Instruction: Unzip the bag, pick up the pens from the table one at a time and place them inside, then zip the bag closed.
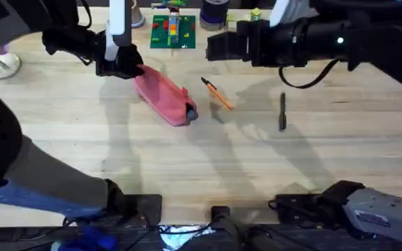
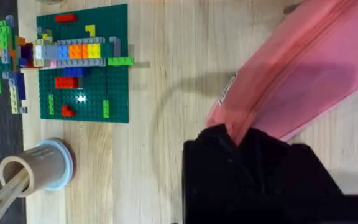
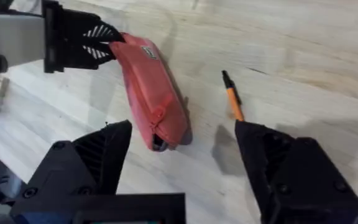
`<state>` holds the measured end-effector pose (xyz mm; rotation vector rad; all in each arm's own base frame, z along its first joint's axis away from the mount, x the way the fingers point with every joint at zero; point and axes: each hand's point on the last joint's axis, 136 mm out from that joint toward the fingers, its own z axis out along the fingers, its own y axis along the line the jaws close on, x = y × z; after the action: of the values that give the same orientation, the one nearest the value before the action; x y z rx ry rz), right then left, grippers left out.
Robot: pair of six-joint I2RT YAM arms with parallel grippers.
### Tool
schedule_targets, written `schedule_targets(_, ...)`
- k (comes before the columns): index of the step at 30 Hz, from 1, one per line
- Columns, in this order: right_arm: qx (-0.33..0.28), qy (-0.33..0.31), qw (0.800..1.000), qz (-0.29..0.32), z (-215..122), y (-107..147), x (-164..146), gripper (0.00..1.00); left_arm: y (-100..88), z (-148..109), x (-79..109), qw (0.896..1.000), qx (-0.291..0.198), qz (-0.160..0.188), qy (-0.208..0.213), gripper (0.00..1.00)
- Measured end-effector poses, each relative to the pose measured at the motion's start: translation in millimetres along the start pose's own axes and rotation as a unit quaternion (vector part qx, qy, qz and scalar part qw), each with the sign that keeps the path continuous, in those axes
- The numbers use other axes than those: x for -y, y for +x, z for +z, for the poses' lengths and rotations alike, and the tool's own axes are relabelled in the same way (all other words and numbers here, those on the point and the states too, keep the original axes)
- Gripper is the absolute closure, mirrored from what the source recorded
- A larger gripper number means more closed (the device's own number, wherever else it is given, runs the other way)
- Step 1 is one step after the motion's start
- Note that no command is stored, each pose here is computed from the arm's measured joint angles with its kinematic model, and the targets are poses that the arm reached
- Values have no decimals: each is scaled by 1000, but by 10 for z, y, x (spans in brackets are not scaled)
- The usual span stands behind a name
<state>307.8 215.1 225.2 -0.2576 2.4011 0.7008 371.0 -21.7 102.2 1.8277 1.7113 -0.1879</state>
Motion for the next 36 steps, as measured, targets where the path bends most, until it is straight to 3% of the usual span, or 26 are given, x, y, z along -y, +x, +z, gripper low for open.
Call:
schedule_targets(24, -4, -16, 997, 77, 27, 23, -124, 6, 0, 0, 0, 1000, 0, 0, 0, 958)
schedule_targets(36, -47, -17, 997, 66, 411, 216, -222, 6, 0, 0, 0, 1000, 0, 0, 0, 958)
